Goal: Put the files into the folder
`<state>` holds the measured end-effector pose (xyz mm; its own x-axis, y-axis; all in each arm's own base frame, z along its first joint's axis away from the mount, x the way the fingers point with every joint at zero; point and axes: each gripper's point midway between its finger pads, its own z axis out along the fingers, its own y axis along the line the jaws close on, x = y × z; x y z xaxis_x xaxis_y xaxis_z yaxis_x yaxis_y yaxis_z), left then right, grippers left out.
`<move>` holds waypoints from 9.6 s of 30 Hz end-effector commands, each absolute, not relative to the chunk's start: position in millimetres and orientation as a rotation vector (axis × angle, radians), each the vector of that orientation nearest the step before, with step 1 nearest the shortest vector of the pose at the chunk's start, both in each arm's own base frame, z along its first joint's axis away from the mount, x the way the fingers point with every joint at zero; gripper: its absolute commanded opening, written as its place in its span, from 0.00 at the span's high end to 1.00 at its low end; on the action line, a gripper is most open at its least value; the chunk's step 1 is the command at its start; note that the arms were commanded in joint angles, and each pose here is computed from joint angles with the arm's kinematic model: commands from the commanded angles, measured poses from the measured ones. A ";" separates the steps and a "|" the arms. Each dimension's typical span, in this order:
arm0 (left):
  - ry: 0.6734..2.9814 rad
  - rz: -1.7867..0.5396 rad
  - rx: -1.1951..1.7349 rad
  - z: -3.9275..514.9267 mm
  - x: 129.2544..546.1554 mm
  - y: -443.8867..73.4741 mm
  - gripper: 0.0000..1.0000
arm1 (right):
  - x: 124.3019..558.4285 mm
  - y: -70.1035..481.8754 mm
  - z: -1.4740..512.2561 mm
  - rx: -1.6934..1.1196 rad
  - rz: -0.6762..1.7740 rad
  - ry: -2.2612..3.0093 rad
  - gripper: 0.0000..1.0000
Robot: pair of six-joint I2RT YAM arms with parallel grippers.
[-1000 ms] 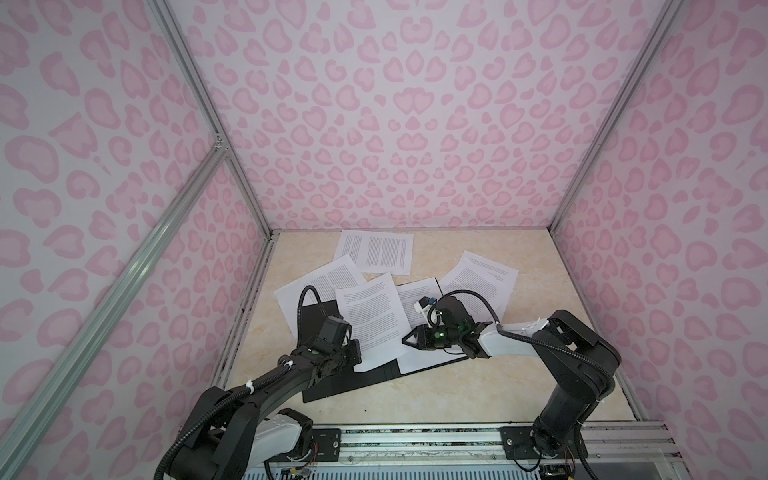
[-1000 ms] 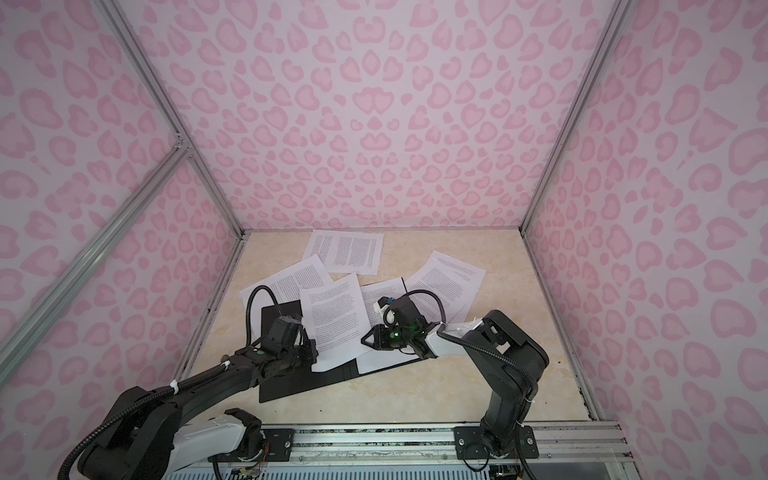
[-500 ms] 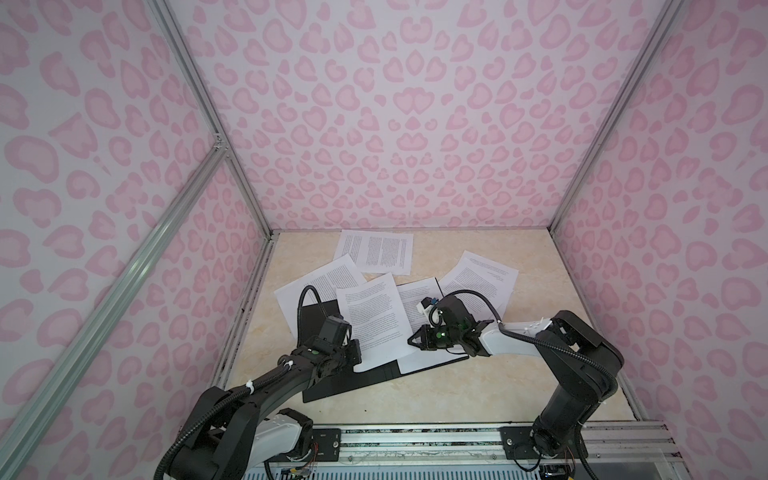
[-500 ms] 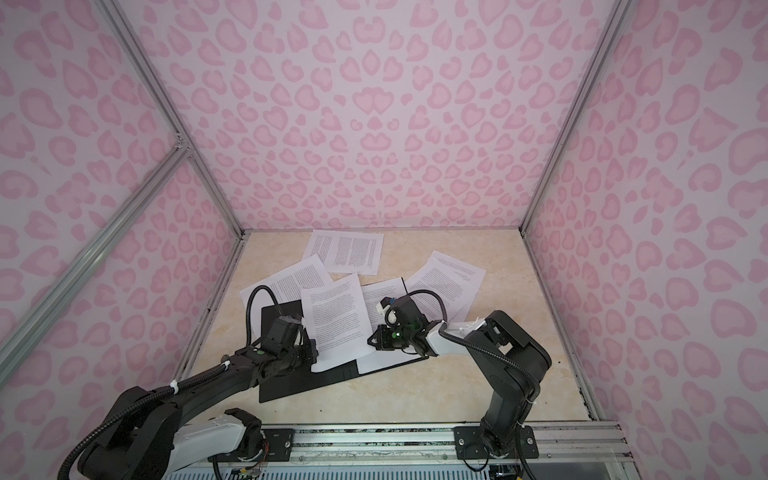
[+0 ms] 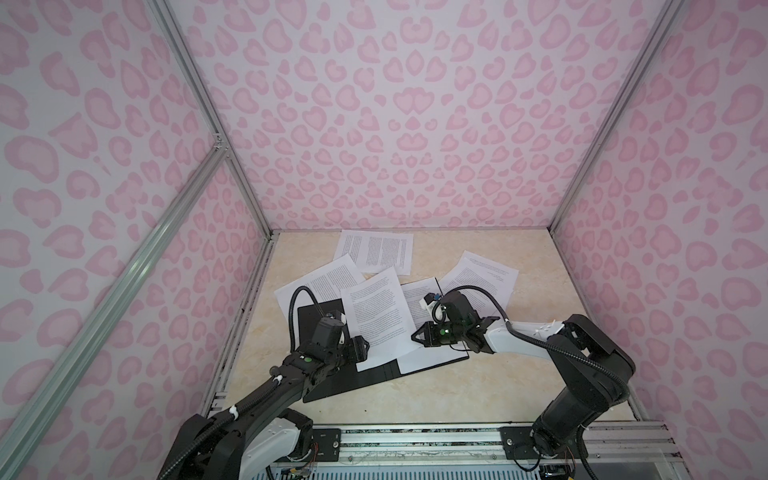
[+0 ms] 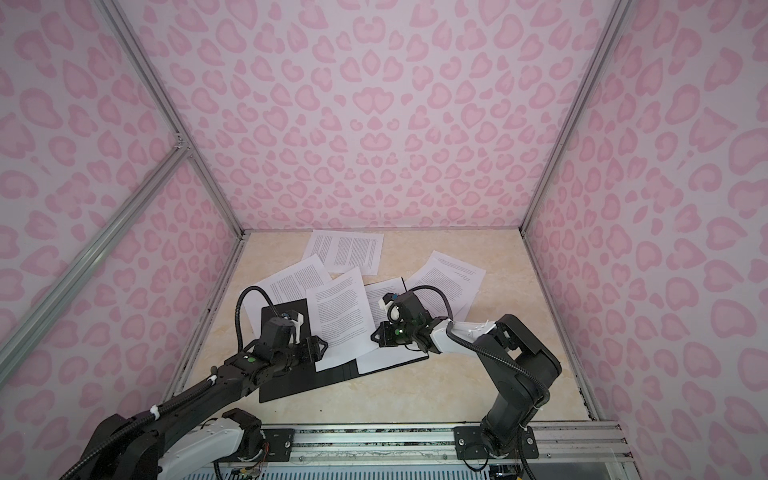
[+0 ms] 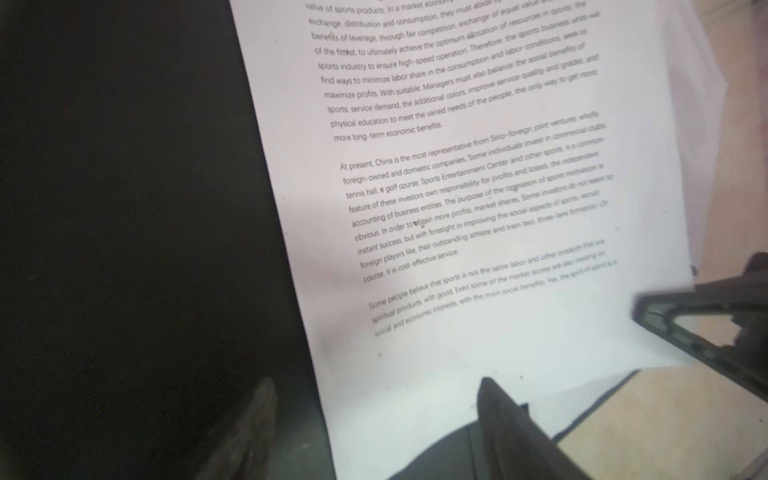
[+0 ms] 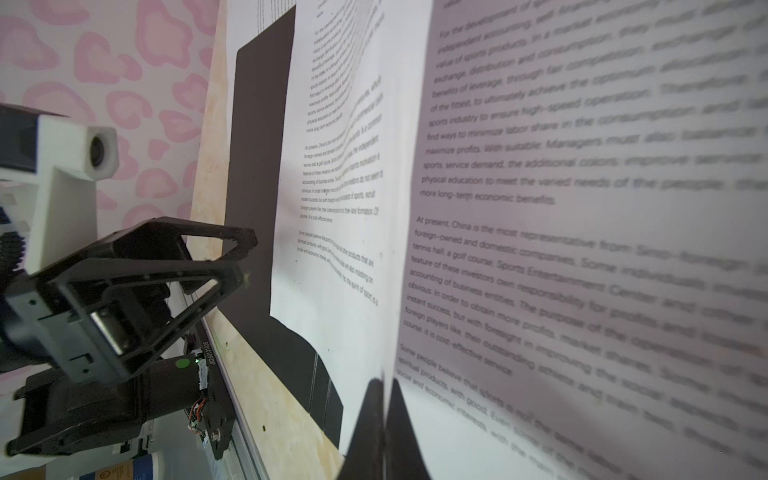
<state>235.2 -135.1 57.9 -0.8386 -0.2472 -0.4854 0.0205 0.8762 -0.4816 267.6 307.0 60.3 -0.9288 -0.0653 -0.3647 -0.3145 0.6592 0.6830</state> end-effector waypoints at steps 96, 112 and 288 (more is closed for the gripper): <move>2.212 -0.726 -0.108 115.9 229.9 -128.6 0.02 | 232.1 218.3 81.3 -0.653 0.468 2.613 1.00; 2.216 -0.723 -0.108 115.1 230.5 -128.8 0.02 | 224.6 218.3 92.6 -0.687 0.445 2.577 1.00; 2.591 -1.086 0.605 68.2 290.9 -443.5 0.02 | 397.1 -6.5 32.8 0.861 0.621 2.243 0.25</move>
